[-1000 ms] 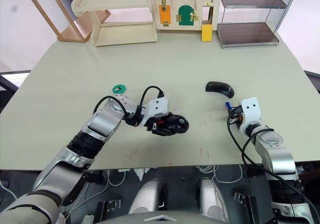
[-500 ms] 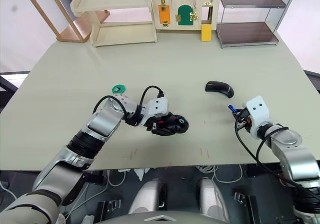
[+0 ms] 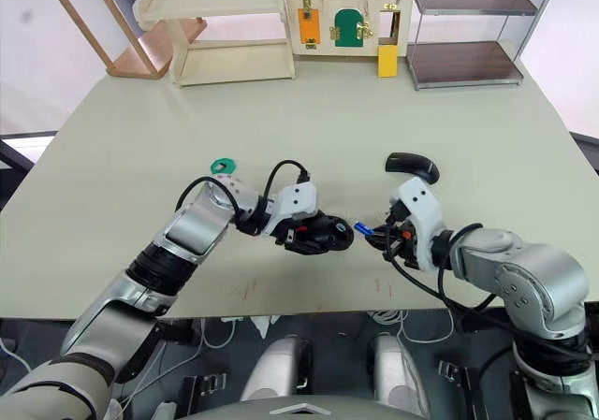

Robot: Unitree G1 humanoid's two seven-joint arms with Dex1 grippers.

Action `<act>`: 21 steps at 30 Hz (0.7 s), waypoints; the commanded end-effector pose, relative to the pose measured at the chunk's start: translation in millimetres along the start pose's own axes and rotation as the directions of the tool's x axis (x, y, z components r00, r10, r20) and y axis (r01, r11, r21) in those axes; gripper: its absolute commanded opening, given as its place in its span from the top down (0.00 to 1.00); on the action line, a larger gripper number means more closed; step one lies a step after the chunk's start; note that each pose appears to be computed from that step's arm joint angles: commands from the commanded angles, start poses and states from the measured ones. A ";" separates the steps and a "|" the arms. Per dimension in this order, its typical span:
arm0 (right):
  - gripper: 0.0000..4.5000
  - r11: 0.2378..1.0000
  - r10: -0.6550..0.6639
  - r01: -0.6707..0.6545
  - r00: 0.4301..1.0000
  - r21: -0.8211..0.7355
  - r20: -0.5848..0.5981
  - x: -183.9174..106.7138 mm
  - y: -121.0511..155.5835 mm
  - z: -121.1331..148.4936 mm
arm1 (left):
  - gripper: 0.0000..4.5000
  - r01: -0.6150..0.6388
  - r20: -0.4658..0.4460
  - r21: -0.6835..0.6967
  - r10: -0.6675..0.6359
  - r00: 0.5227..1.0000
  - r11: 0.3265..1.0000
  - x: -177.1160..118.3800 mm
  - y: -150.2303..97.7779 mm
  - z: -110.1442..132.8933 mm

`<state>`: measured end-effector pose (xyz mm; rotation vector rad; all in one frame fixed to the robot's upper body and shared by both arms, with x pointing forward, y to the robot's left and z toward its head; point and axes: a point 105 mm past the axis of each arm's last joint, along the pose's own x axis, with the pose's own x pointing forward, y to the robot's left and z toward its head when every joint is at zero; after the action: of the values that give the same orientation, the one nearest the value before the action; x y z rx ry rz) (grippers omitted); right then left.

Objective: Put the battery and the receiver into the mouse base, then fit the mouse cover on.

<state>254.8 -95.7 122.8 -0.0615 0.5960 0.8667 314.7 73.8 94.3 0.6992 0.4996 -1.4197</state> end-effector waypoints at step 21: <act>0.98 1.000 -0.018 0.019 0.997 0.021 -0.076 30.6 9.8 3.3 | 0.35 0.062 -0.090 -0.063 -0.067 0.994 0.996 11.4 -17.9 -18.5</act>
<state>265.7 -70.8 110.9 -0.0638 0.6729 0.8309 311.5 74.2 94.5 0.7104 0.5281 -1.4111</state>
